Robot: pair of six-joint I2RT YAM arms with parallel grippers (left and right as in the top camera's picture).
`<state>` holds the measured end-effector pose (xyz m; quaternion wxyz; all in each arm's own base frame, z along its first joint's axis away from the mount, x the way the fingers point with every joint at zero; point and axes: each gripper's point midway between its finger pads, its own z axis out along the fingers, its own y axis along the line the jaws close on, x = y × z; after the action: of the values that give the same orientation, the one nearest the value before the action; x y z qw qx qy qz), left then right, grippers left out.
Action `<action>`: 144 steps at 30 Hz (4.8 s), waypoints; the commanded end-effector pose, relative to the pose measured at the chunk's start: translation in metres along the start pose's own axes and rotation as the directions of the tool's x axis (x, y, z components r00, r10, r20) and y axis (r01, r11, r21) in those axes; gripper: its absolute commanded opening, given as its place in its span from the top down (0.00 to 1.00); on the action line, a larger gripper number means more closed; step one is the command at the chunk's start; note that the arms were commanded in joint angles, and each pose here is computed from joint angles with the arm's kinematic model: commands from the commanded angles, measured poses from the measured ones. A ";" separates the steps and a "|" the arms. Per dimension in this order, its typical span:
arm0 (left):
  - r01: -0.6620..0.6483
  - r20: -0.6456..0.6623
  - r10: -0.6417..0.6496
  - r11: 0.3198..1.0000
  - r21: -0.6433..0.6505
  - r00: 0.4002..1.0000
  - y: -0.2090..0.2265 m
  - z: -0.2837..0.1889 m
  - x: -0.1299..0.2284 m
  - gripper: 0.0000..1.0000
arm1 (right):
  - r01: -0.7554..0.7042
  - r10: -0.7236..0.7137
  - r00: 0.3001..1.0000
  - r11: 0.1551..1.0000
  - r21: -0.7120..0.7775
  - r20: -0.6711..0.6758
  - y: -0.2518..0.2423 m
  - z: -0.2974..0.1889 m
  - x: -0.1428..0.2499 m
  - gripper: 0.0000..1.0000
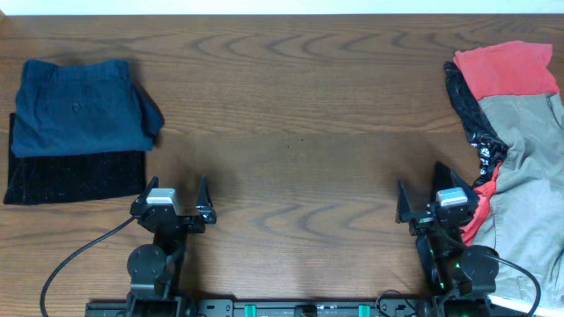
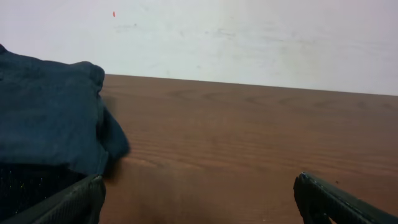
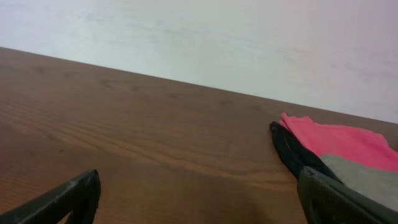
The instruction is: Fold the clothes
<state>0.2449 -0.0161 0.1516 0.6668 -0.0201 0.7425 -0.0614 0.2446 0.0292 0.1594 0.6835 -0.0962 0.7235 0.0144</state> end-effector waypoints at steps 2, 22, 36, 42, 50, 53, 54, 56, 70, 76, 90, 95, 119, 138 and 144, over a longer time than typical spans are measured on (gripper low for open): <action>0.005 -0.043 -0.005 1.000 -0.003 0.999 0.001 0.000 0.013 0.02 | 0.007 -0.007 1.000 1.000 -0.020 0.003 0.004 0.000 0.000 0.01; 0.005 -0.045 -0.005 1.000 -0.003 0.999 0.001 0.000 0.014 0.02 | 0.007 -0.007 1.000 1.000 -0.020 0.003 0.004 0.000 0.000 0.01; 0.005 -0.045 -0.005 1.000 -0.003 0.999 0.001 0.000 0.013 0.02 | 0.007 -0.007 1.000 1.000 -0.020 0.003 0.004 0.000 0.000 0.01; 0.006 -0.043 -0.006 1.000 -0.003 0.999 0.001 0.000 0.013 0.02 | -0.016 0.016 1.000 1.000 -0.024 0.006 0.005 0.000 -0.001 0.01; 0.092 -0.056 -0.092 0.996 0.003 0.994 -0.002 -0.001 0.008 0.02 | -0.171 0.172 0.985 0.984 0.044 -0.018 -0.006 -0.001 0.003 0.01; 0.093 -0.097 -0.092 0.996 0.002 0.991 -0.004 -0.003 0.003 0.02 | -0.173 0.181 0.981 0.981 0.092 -0.077 -0.013 -0.005 0.008 0.01; 0.093 -0.119 -0.092 0.996 0.001 0.989 -0.004 -0.003 0.002 0.02 | -0.171 0.182 0.978 0.979 0.111 -0.102 -0.016 -0.007 0.009 0.01; 0.094 -0.170 -0.093 0.996 -0.002 0.981 -0.006 -0.004 0.000 0.02 | -0.163 0.186 0.972 0.974 0.156 -0.146 -0.023 -0.012 0.009 0.01; 0.077 -0.550 -0.110 0.994 -0.083 0.828 -0.009 0.001 -0.019 0.02 | -0.048 0.259 0.782 0.932 0.359 -0.567 -0.057 -0.024 0.016 0.01; 0.067 -0.641 -0.119 0.992 -0.105 0.759 -0.009 0.003 -0.018 0.02 | -0.039 0.310 0.596 0.933 0.359 -0.741 -0.062 -0.012 0.031 0.01; 0.064 -0.656 -0.120 0.992 -0.109 0.745 -0.009 0.005 -0.013 0.02 | 0.265 0.666 0.391 0.580 0.770 -0.636 -0.144 -0.060 0.099 0.27; 0.064 -0.656 -0.120 0.992 -0.109 0.745 -0.009 0.005 -0.013 0.02 | 0.332 0.726 0.314 0.519 0.788 -0.611 -0.160 -0.078 0.121 0.35; 0.064 -0.656 -0.120 0.992 -0.109 0.746 -0.009 0.005 -0.014 0.02 | 0.131 0.780 0.316 0.528 0.839 -0.540 -0.172 -0.054 0.058 0.99; 0.064 -0.655 -0.120 0.992 -0.109 0.746 -0.009 0.006 -0.014 0.02 | -0.618 0.339 0.786 0.446 -0.647 -0.517 0.037 0.060 -0.171 0.98; 0.065 -0.653 -0.120 0.992 -0.108 0.748 -0.009 0.006 -0.014 0.02 | -0.570 0.229 0.812 0.507 -0.646 -0.537 0.081 0.072 -0.158 0.97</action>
<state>0.2485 -0.0216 0.1564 0.3469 -0.0579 0.9342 -0.0604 0.3208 0.1144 0.2893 0.3893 -0.1605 0.7823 0.4589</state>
